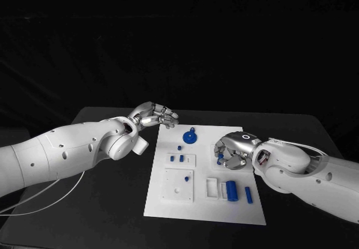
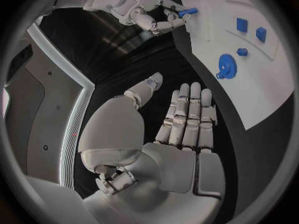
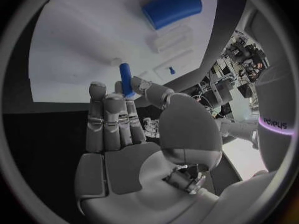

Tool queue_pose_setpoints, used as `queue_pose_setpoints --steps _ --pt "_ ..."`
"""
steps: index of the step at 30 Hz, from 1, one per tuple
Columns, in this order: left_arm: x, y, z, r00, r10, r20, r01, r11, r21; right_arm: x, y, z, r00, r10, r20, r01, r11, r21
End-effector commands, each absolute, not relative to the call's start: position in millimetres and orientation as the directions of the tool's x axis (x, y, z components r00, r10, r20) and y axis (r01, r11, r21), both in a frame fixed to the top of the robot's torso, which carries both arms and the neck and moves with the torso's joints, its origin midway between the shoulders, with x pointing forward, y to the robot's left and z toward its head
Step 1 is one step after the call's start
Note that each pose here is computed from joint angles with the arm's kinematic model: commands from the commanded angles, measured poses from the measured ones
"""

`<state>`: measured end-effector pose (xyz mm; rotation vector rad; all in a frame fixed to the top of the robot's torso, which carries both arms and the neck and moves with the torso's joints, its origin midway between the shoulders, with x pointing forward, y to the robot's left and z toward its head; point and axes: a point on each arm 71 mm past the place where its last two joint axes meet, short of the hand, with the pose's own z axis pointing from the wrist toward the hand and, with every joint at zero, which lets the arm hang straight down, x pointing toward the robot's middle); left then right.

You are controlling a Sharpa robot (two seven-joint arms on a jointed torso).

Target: Assemble the parts on the task board

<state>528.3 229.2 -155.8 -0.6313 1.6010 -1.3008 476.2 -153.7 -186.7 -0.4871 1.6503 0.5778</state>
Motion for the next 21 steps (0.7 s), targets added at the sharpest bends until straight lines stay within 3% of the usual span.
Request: queue_pose_setpoints --steps 1,15,21 --pt "528.0 225.8 -155.1 -0.438 -0.834 -0.335 0.174 0.287 -0.942 472.3 -146.5 -175.2 -0.145 0.018 -0.989 -0.626 0.772 0.106" --pt "528.7 225.2 -155.2 -0.437 -0.834 -0.336 0.176 0.287 -0.942 452.8 -100.1 -159.5 -0.12 0.104 -0.987 -0.722 0.673 0.159" --pt "529.5 220.8 -154.9 -0.438 -0.834 -0.335 0.18 0.284 -0.942 440.0 -67.3 -170.1 -0.155 0.063 -0.986 -0.766 0.623 0.16"
